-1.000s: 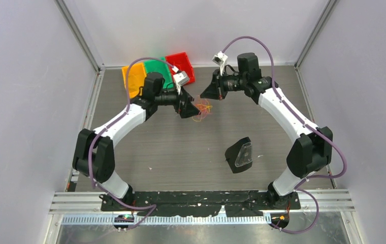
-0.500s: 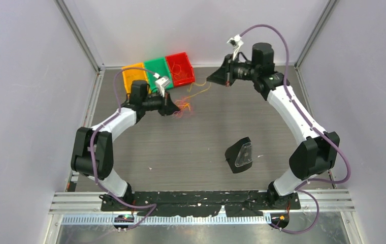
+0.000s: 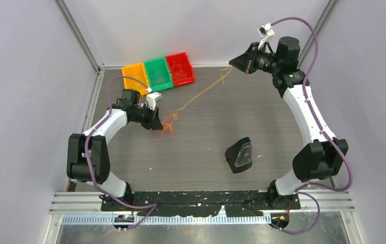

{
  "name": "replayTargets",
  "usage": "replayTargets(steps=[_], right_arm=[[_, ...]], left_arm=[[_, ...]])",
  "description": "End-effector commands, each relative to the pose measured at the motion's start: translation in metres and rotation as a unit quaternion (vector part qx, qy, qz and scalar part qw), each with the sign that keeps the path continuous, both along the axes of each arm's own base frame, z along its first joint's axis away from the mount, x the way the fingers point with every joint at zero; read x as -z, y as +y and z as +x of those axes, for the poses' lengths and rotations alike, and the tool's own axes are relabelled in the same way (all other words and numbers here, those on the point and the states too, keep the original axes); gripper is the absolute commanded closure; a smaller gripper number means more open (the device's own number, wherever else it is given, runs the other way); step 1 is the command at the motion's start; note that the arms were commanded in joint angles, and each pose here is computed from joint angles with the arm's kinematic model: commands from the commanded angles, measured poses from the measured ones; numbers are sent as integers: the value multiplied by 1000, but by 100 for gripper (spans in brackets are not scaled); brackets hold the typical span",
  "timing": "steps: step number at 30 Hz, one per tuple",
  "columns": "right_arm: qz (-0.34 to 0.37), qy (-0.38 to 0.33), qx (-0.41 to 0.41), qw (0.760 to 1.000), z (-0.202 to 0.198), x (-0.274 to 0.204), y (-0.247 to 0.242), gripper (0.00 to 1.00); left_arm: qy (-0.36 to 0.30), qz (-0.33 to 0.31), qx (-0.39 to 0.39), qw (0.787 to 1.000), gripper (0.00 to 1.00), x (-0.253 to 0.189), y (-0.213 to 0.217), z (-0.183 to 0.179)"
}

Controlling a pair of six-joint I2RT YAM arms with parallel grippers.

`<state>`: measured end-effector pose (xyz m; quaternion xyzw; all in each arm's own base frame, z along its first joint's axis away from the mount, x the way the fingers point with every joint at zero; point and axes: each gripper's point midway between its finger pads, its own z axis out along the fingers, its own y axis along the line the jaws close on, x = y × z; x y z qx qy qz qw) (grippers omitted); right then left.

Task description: Untangle the cables

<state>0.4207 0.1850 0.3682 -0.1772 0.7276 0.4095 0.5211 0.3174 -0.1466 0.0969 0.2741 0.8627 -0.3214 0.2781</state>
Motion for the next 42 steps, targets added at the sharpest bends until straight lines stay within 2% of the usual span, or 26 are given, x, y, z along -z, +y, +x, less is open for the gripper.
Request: replayTargets(steps=[1, 13, 20, 24, 26, 30, 33, 39, 42], right_arm=[[6, -75, 74, 994, 14, -56, -41, 94], [-1, -150, 218, 964, 40, -116, -128, 95], [-6, -194, 241, 951, 38, -146, -145, 95], [4, -178, 209, 962, 31, -138, -125, 95], [4, -189, 210, 959, 27, -142, -122, 94], [13, -222, 241, 945, 26, -175, -136, 95], [30, -243, 249, 937, 19, -203, -142, 95], [27, -270, 266, 925, 13, -223, -149, 95], [31, -277, 267, 922, 11, -233, -152, 95]], left_arm=[[15, 80, 8, 997, 100, 19, 35, -22], [27, 152, -7, 988, 100, 47, 75, -25], [36, 158, -11, 987, 100, 47, 78, -20], [16, 118, 3, 993, 87, 28, 63, -15], [6, 130, -1, 991, 83, 27, 66, -11], [27, 175, 3, 984, 77, 41, 83, -15], [35, 188, -5, 982, 70, 47, 90, -17], [38, 212, -6, 977, 54, 54, 99, -19], [38, 213, -4, 976, 53, 55, 101, -21]])
